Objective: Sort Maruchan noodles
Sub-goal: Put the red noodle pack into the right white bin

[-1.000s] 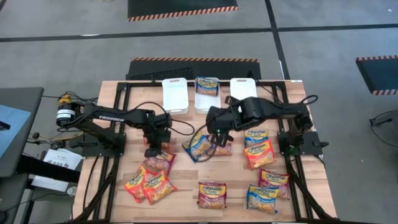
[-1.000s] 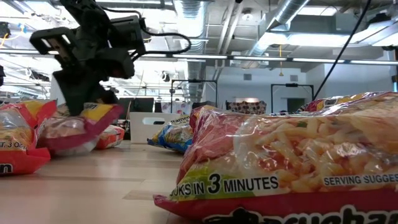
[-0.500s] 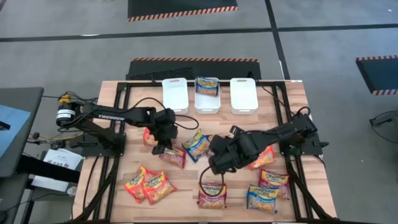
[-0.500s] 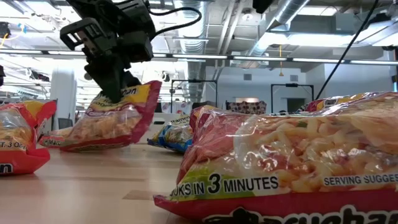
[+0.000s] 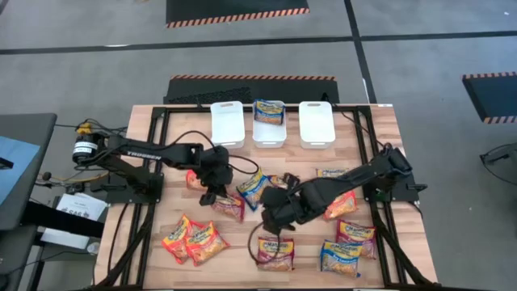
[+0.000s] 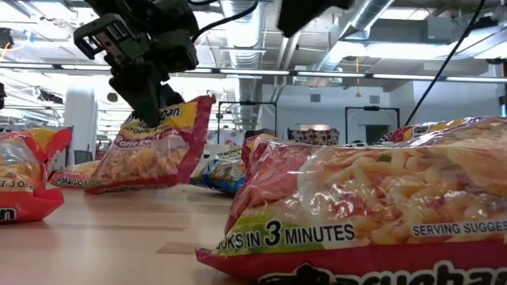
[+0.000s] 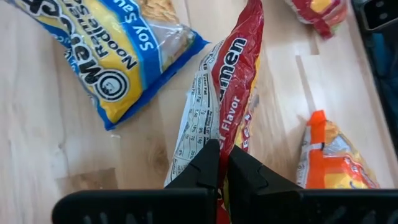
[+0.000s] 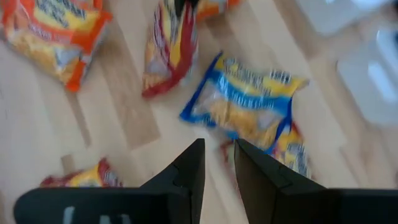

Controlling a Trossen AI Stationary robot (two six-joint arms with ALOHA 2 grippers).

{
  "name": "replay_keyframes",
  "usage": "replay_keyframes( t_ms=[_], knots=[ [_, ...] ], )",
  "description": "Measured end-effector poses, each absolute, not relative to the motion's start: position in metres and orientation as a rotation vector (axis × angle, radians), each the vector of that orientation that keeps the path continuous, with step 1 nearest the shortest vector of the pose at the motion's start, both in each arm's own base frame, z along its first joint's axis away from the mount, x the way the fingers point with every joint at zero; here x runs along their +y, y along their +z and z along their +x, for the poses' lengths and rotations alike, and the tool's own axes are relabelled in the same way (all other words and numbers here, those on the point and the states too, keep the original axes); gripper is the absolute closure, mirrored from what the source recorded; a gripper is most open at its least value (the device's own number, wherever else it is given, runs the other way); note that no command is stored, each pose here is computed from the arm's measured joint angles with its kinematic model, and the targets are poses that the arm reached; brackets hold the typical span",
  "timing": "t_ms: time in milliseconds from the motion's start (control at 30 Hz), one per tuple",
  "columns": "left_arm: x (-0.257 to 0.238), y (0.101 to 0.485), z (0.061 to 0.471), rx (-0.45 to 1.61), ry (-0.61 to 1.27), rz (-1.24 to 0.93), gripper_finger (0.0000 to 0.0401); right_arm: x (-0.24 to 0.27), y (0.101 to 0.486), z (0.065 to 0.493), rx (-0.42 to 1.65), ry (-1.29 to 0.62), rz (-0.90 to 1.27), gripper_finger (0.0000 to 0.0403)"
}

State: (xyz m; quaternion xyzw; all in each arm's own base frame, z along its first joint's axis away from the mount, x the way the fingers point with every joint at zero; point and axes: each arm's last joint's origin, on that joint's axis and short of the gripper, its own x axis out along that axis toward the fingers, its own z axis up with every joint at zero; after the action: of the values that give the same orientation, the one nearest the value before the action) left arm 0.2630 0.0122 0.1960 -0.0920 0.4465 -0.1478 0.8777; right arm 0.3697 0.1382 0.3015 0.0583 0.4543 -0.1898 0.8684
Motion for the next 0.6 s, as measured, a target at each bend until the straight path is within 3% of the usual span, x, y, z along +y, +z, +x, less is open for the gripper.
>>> replay_keyframes(
  t_ms=[233, 600],
  knots=[
    [0.007, 0.197, 0.265, 0.924, -0.277, -0.174, 0.0401, 0.122, 0.304, 0.385, 0.931, -0.301, 0.113, 0.0262],
    [0.005, 0.198, 0.267, 0.901, -0.281, -0.177, 0.0401, 0.107, 0.301, 0.398, 0.901, -0.289, 0.145, 0.0159]
  ],
)
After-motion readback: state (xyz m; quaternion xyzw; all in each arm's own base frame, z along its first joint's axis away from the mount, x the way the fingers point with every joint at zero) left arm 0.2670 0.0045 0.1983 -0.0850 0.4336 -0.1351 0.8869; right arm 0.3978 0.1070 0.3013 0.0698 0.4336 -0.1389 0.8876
